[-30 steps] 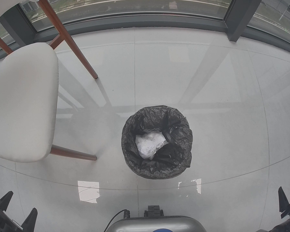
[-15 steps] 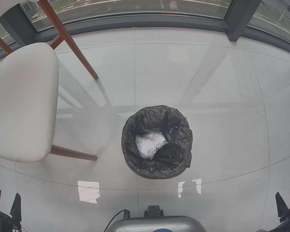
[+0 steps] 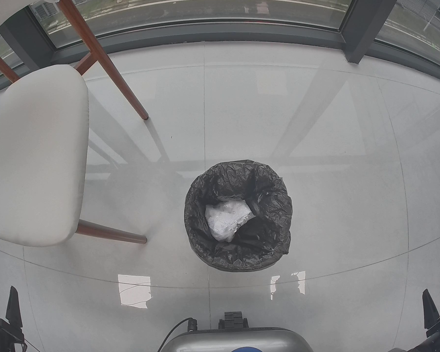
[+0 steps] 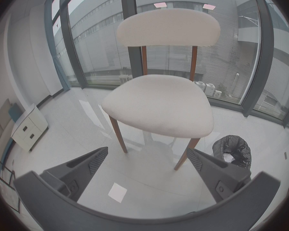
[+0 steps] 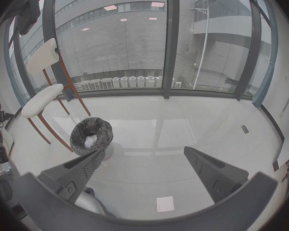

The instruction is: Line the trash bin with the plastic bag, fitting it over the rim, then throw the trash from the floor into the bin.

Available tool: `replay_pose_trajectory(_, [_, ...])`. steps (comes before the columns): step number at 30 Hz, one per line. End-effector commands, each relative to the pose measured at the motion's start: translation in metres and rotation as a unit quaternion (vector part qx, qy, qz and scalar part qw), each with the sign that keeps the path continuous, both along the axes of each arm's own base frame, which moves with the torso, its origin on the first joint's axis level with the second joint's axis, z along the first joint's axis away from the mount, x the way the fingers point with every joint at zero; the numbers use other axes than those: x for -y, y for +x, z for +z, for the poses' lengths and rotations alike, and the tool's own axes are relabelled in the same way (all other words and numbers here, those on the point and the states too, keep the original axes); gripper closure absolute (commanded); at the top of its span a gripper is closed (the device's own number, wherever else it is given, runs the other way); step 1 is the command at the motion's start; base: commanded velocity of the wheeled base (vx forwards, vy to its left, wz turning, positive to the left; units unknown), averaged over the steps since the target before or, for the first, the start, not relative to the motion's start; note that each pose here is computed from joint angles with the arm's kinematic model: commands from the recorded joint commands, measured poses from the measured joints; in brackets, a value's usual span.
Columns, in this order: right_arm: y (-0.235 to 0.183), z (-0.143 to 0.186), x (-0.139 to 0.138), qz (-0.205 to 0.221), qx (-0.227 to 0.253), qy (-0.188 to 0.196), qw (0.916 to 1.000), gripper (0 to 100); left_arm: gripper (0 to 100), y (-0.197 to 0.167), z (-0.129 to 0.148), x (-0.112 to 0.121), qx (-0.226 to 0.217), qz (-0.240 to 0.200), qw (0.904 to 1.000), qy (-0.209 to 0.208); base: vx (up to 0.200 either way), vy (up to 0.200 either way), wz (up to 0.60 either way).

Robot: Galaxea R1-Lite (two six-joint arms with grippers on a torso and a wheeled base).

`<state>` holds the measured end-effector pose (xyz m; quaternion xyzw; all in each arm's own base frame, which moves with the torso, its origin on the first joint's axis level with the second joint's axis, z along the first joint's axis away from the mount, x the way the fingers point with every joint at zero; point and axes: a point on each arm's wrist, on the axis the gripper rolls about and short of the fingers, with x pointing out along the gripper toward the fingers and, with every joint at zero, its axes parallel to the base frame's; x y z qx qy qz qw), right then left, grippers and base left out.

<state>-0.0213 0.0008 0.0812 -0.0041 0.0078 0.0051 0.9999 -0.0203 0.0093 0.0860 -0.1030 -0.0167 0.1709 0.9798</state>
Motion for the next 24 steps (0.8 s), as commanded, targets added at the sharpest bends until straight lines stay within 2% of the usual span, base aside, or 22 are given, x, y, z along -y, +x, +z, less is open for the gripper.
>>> replay_pose_trajectory(1, [-0.0012,-0.0051,0.0009,-0.009,0.008,0.006,0.9999,0,0,-0.0035,-0.0036,0.0014,0.019,-0.004,0.9991,0.037,0.0,0.0,0.0])
replay_pose_trajectory(3, [-0.0012,-0.0051,0.0009,-0.007,0.008,0.005,0.9999,0,0,-0.0026,-0.0053,0.005,-0.001,-0.084,0.9926,0.088,0.0,0.0,0.0])
replay_pose_trajectory(4, [-0.0013,-0.0051,0.0009,-0.007,0.009,0.003,0.9999,0,0,-0.0024,-0.0054,0.006,-0.002,-0.106,0.9896,0.098,0.0,0.0,0.0])
replay_pose_trajectory(5, [-0.0013,-0.0053,0.0009,-0.007,0.008,0.002,0.9999,0,0,-0.0022,-0.0081,0.0093,-0.009,-0.179,0.9764,0.12,0.0,0.0,0.0])
replay_pose_trajectory(7, [-0.0013,-0.0055,0.0009,-0.007,0.007,0.004,0.9999,0,0,-0.0023,-0.0106,0.0103,-0.021,-0.202,0.971,0.125,0.0,0.0,0.0])
replay_pose_trajectory(12, [-0.0012,-0.0054,0.0009,-0.008,0.006,0.003,0.9999,0,0,-0.0021,-0.0104,0.0096,-0.02,-0.182,0.9777,0.103,0.0,0.0,0.0])
replay_pose_trajectory(24, [-0.0012,-0.0054,0.0008,-0.007,0.006,0.004,0.9999,0,0,-0.002,-0.0102,0.0095,-0.018,-0.182,0.9777,0.104,0.0,0.0,0.0])
